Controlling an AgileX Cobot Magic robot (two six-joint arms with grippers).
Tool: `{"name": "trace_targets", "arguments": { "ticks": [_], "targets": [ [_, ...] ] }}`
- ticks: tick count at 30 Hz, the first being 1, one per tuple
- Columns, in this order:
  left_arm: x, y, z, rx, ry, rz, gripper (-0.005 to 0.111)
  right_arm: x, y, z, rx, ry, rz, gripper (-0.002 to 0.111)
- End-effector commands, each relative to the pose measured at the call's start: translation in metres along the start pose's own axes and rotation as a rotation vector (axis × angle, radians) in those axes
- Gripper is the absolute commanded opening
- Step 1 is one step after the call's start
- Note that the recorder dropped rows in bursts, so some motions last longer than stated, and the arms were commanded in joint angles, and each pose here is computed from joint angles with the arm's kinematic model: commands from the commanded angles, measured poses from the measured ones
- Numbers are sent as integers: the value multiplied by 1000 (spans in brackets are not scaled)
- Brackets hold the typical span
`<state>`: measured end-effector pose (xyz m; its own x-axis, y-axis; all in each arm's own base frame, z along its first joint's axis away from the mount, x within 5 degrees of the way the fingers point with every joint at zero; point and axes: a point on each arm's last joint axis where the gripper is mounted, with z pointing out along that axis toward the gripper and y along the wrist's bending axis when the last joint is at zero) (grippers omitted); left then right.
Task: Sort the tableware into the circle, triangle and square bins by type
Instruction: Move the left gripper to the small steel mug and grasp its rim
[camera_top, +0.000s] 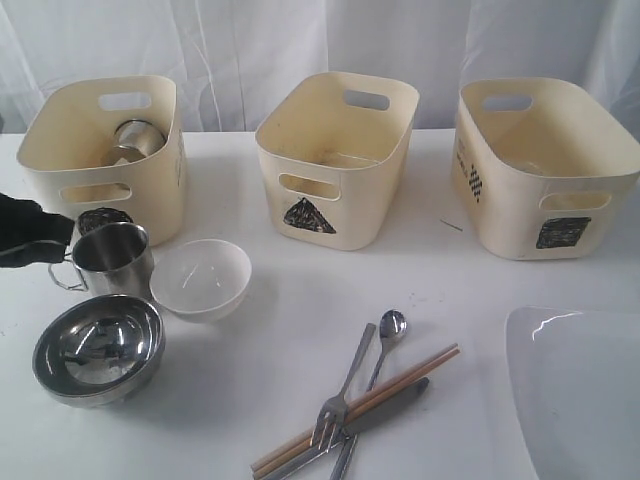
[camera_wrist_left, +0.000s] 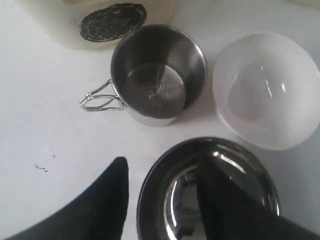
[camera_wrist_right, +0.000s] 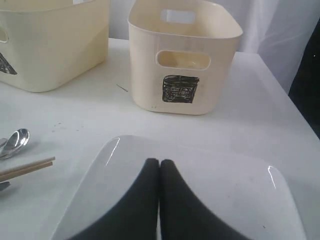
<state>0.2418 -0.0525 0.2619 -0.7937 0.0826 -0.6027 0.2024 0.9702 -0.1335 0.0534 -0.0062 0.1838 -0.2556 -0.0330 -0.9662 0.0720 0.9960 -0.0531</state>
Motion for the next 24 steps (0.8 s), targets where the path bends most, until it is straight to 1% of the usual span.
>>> {"name": "trace_targets", "arguments": {
  "ticks": [1, 3, 5, 10, 12, 17, 20, 24],
  "targets": [
    [5, 6, 25, -15, -28, -214, 48, 1, 0, 0, 1, -3, 4, 0],
    [7, 8, 34, -23, -3, -215, 48, 1, 0, 0, 1, -3, 4, 0],
    [8, 9, 47, -26, 15, -242, 48, 1, 0, 0, 1, -3, 4, 0],
    [8, 10, 64, -14, 13, -363, 48, 1, 0, 0, 1, -3, 4, 0],
    [8, 11, 66, -16, 13, -390, 48, 1, 0, 0, 1, -3, 4, 0],
    [7, 14, 74, -31, -14, -396, 48, 1, 0, 0, 1, -3, 4, 0],
    [4, 17, 81, -46, -60, -436, 48, 1, 0, 0, 1, -3, 4, 0],
    [3, 19, 88, -56, -77, -454, 48, 1, 0, 0, 1, -3, 4, 0]
  ]
}}
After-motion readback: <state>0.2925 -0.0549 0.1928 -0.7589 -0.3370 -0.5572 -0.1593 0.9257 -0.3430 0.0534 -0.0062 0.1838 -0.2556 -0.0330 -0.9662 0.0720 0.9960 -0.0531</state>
